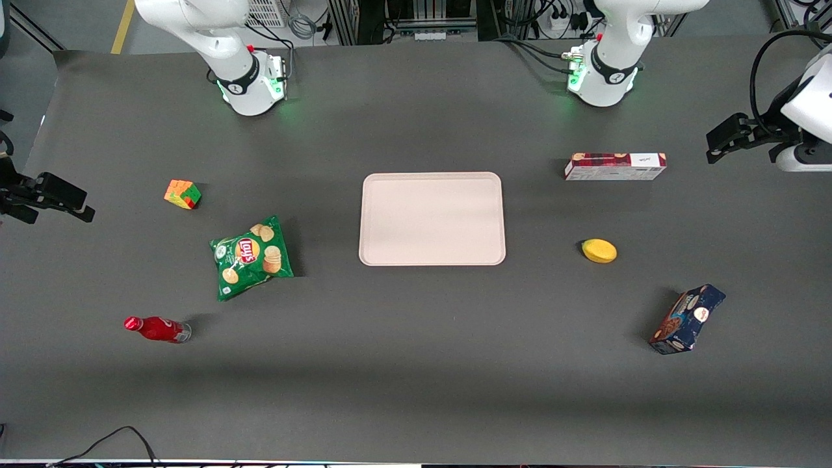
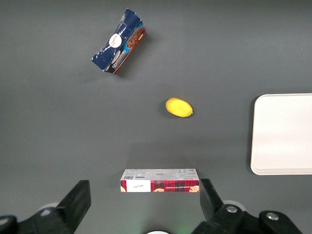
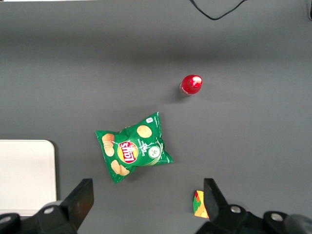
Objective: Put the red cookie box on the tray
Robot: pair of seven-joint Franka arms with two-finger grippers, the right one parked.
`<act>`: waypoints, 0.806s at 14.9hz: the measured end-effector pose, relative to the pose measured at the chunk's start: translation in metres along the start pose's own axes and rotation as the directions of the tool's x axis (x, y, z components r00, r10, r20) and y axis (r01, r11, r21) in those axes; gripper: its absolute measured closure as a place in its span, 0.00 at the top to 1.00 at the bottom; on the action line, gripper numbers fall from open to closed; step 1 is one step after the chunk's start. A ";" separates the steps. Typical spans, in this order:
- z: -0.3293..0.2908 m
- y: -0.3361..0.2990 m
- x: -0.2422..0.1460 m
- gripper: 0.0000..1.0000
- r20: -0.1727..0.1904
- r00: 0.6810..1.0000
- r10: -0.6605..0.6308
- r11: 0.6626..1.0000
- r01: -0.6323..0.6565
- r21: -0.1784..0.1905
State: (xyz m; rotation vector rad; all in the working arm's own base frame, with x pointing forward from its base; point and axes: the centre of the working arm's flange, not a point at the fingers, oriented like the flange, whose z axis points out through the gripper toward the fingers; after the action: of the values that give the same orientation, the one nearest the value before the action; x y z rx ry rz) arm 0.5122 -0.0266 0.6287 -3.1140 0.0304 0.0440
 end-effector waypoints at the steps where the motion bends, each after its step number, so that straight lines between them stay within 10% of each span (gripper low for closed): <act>1: 0.000 0.000 0.000 1.00 -0.001 1.000 0.000 1.000 0.000 0.000; 6: 0.000 0.000 0.000 1.00 0.004 1.000 0.000 1.000 0.000 0.000; 12: 0.048 -0.001 0.001 1.00 0.138 0.948 0.287 0.958 -0.287 -0.020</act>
State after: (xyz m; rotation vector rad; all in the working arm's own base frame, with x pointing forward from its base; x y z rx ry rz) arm 0.5119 -0.0242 0.5804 -3.0688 0.4797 0.2672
